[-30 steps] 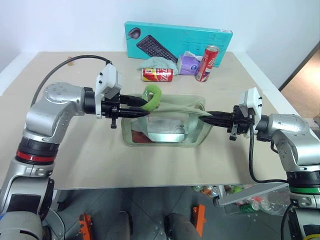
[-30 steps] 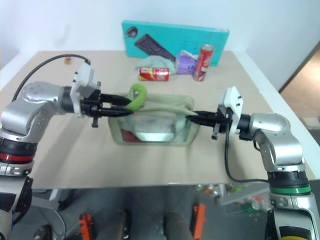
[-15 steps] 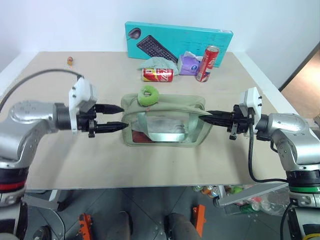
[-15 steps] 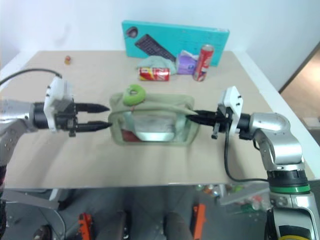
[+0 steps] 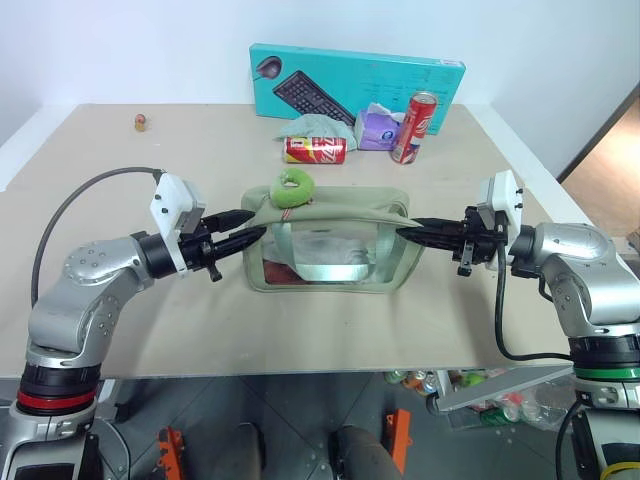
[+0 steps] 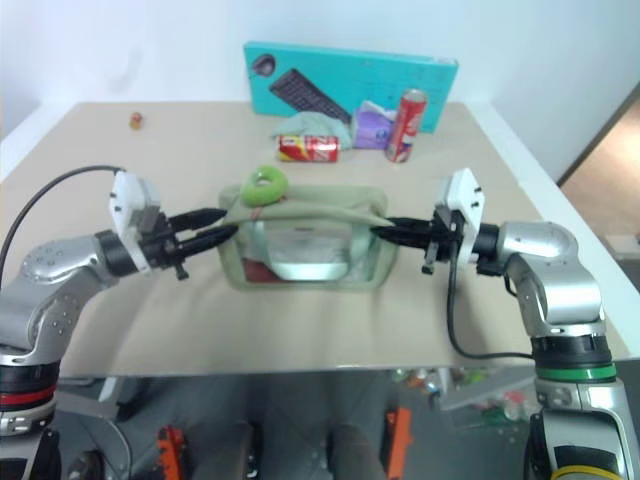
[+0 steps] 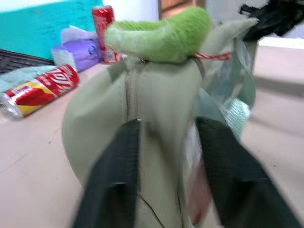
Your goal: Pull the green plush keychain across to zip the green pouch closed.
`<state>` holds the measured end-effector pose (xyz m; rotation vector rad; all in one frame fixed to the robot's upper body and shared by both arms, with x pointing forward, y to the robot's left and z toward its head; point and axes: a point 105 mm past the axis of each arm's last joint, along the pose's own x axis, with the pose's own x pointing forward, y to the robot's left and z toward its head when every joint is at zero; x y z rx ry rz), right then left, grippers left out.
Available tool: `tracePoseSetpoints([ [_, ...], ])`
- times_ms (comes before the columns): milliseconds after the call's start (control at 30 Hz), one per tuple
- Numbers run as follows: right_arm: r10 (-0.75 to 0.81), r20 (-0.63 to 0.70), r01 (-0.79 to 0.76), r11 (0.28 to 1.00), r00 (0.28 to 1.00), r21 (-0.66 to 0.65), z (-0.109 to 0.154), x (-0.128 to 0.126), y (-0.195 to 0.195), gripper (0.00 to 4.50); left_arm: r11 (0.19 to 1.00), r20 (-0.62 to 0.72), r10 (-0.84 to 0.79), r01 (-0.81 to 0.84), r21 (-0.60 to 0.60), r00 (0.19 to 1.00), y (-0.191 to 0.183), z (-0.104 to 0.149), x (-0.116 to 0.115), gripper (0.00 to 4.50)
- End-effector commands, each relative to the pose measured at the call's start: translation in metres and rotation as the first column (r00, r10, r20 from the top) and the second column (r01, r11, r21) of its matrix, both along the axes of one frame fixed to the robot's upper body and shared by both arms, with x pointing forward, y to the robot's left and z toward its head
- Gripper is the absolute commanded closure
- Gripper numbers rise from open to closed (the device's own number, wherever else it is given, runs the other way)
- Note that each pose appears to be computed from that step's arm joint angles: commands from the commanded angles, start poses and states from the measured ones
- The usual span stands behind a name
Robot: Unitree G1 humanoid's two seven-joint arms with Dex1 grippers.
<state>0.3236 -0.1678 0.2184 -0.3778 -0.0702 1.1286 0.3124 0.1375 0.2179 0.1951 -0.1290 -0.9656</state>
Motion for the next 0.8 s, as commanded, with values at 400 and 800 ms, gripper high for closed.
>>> tracePoseSetpoints([
  [400,-0.027,0.08,0.027,1.0,0.996,-0.007,0.039,-0.006,-0.009,1.71,0.999,0.008,-0.021,0.02,0.026,1.0,-0.003,-0.002,-0.001,4.5],
  [800,0.24,0.296,-0.243,0.97,0.925,-0.026,0.091,-0.016,0.105,0.02,0.999,-0.001,-0.041,0.041,0.035,0.999,-0.012,-0.006,-0.001,4.5],
])
